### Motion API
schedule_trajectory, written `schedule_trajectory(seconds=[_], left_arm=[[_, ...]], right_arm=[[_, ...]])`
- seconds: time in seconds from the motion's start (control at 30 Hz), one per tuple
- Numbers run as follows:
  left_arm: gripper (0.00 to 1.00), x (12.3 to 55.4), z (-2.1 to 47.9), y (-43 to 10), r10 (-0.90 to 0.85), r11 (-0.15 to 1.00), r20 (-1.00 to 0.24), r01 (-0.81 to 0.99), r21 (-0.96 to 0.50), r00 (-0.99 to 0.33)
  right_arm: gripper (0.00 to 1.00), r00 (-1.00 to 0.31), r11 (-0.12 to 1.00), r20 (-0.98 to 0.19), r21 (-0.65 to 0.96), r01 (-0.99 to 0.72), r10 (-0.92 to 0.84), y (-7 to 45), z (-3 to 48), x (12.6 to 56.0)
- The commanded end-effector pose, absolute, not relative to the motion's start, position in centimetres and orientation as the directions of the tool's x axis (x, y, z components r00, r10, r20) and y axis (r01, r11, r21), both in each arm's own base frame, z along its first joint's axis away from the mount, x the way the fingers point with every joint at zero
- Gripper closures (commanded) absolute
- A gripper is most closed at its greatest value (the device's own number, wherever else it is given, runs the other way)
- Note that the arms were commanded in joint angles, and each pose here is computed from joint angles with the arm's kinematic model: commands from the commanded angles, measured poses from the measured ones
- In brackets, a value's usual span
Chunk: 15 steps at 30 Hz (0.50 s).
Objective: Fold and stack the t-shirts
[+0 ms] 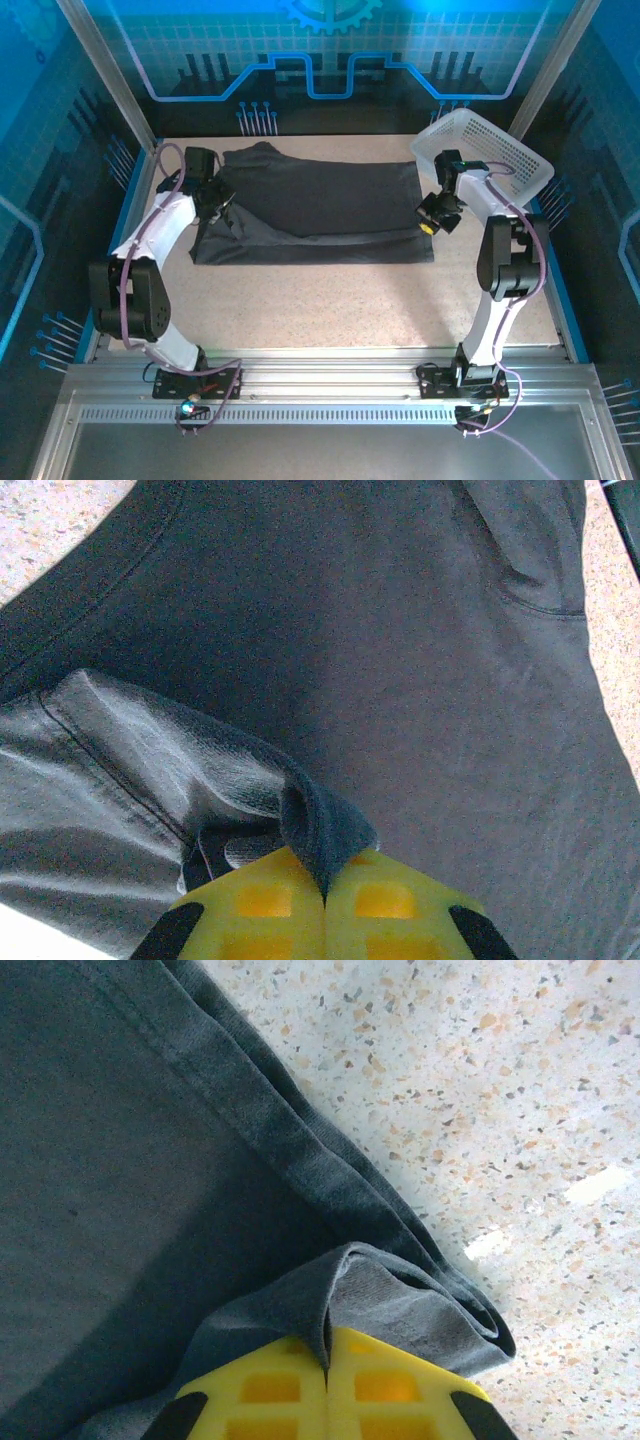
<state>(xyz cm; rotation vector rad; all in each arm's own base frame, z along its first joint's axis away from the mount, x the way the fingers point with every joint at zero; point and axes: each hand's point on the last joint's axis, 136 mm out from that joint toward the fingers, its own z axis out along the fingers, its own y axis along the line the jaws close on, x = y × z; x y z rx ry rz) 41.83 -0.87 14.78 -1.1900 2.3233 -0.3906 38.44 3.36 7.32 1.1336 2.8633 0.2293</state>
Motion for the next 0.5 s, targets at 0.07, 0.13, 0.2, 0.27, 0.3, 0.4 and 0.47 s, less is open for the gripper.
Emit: schedule_trajectory(seconds=[0.07, 0.13, 0.2, 0.27, 0.3, 0.4, 0.47], left_arm=[[1.0, 43.9, 15.6, -0.3, -0.8, 0.6, -0.335, -0.639, -0.481, -0.498], [1.0, 44.3, 15.4, -0.2, -0.797, 0.603, -0.335, -0.639, -0.478, -0.502], [1.0, 44.6, 15.2, 0.0, -0.794, 0.607, -0.337, -0.64, -0.47, -0.506], [1.0, 44.9, 14.9, 0.1, -0.793, 0.609, -0.335, -0.643, -0.464, -0.509], [1.0, 45.0, 14.8, 0.2, -0.792, 0.61, -0.334, -0.644, -0.462, -0.511], [0.95, 45.9, 14.1, 0.5, -0.79, 0.613, -0.326, -0.641, -0.462, -0.52], [0.62, 46.3, 14.0, 0.7, -0.786, 0.617, -0.313, -0.635, -0.465, -0.534]], right_arm=[[1.0, -0.705, 0.699, 0.003, 0.135, 0.703, 0.709, 2.5, 7.0, 39.1], [1.0, -0.705, 0.698, 0.007, 0.136, 0.703, 0.709, 2.6, 6.9, 39.3], [1.0, -0.707, 0.7, 0.006, 0.136, 0.701, 0.707, 2.7, 6.8, 39.5], [1.0, -0.709, 0.702, 0.003, 0.137, 0.699, 0.706, 2.6, 6.7, 39.9], [1.0, -0.712, 0.705, 0.002, 0.137, 0.696, 0.703, 2.6, 6.6, 40.1], [1.0, -0.731, 0.72, 0.013, 0.165, 0.674, 0.682, 3.1, 6.2, 41.1], [0.91, -0.742, 0.725, 0.04, 0.185, 0.664, 0.669, 3.3, 6.0, 41.5]])
